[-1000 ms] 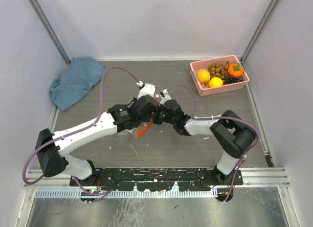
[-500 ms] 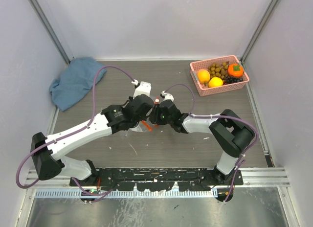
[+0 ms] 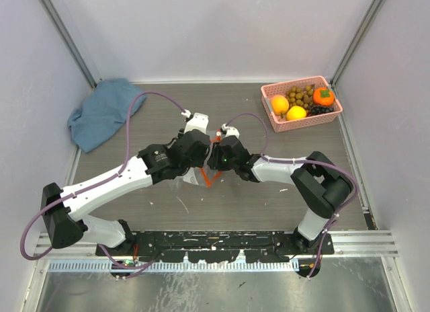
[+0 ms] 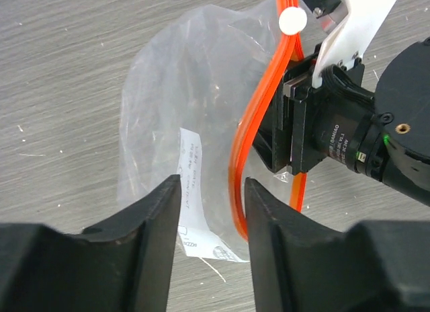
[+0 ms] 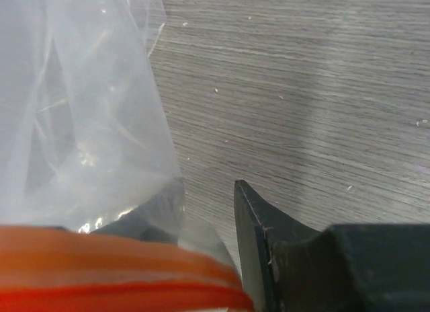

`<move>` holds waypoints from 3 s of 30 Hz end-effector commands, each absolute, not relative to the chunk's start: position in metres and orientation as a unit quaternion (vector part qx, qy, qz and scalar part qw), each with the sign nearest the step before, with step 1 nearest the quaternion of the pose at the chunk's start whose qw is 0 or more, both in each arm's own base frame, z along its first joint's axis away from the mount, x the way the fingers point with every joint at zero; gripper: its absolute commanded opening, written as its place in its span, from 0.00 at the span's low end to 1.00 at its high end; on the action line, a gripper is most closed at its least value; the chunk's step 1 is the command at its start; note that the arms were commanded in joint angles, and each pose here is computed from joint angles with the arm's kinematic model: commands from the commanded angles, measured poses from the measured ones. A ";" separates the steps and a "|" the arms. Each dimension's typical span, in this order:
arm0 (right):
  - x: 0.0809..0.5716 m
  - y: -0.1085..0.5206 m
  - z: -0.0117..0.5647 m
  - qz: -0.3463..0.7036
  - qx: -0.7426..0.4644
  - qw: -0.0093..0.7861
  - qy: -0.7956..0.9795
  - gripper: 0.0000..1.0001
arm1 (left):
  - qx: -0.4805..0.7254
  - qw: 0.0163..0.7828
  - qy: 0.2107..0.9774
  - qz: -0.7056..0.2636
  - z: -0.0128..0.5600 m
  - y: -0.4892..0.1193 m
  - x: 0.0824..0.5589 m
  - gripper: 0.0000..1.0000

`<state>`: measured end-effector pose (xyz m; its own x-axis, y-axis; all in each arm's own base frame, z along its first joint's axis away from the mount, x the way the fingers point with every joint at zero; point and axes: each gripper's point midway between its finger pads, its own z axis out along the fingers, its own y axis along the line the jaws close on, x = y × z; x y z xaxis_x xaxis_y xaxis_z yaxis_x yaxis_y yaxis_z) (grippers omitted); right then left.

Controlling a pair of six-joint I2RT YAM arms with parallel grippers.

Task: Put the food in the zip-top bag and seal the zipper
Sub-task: Open the zipper of the food storage bag at the center of the board, then pick up the fake fruit from the bin.

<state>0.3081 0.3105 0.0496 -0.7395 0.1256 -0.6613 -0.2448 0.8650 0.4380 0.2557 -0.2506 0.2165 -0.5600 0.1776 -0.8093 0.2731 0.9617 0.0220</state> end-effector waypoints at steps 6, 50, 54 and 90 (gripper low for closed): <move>0.316 0.322 0.107 0.312 -0.025 0.408 0.858 0.41 | 0.119 0.432 0.889 -0.097 0.208 -0.262 0.245 0.52; 0.318 0.330 0.154 0.325 -0.103 0.449 0.826 0.36 | 0.178 0.399 0.899 0.032 0.220 -0.218 0.273 0.00; 0.310 0.330 0.176 0.341 -0.124 0.462 0.809 0.49 | 0.174 0.391 0.903 0.030 0.220 -0.218 0.277 0.00; 0.493 0.043 0.199 0.058 0.047 0.547 0.834 0.79 | 0.138 0.376 0.916 -0.011 0.214 -0.189 0.291 0.00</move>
<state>0.4566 0.0681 0.1643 -0.5119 0.1622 -0.8436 -0.0164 0.9800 0.1984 0.2853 -0.1873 0.2022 -0.7100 0.2543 -0.6567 0.2530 0.9624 0.0992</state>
